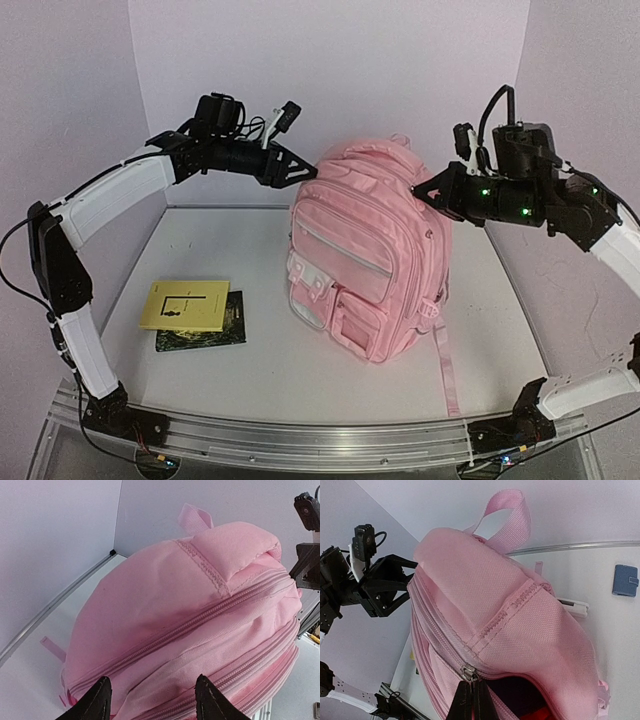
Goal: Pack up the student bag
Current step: Zip the student bag at the center of the board.
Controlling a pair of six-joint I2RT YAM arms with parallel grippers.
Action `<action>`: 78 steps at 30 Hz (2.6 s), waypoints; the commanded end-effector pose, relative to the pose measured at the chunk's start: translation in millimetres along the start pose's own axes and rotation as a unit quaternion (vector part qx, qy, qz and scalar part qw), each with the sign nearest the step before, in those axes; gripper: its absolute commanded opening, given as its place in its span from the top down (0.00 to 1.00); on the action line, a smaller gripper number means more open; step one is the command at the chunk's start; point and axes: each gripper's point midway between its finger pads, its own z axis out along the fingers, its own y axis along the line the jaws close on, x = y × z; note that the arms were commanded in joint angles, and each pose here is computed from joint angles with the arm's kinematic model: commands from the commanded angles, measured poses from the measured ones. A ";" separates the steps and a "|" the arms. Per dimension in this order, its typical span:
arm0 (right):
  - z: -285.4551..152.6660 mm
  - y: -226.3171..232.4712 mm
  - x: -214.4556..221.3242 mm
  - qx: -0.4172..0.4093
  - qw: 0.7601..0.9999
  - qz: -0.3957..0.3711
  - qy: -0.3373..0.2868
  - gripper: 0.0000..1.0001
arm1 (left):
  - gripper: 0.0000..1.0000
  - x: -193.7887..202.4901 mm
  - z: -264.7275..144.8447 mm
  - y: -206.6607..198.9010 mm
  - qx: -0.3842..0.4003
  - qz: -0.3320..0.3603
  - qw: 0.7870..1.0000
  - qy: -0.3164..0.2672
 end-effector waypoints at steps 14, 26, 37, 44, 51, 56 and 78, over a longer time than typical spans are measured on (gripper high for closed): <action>-0.7 -10.9 14.9 0.013 0.999 0.002 0.029 1.00 | 0.35 -8.1 16.7 -37.1 0.104 0.110 0.988 0.030; -5.2 -16.6 19.1 0.019 0.999 0.005 0.031 1.00 | 0.89 -9.3 20.9 -15.3 0.026 0.131 0.991 0.026; 7.7 -33.4 45.5 0.050 0.996 -0.009 0.077 1.00 | 1.00 -0.3 -21.4 29.5 -0.077 0.138 0.986 0.045; 7.2 -41.5 56.7 0.064 0.993 -0.013 0.098 1.00 | 1.00 -1.2 -54.6 49.9 -0.132 0.146 0.980 0.040; 19.6 -57.5 76.3 0.089 0.988 -0.026 0.121 1.00 | 1.00 -0.4 -61.7 56.8 -0.135 0.130 0.982 0.035; 44.3 -73.9 101.8 0.082 0.987 -0.017 0.139 1.00 | 1.00 -1.7 -63.8 59.5 -0.140 0.116 0.983 0.028; 65.4 -124.1 178.8 0.084 0.978 0.046 0.184 1.00 | 1.00 15.9 -86.6 83.6 -0.224 0.053 0.972 0.038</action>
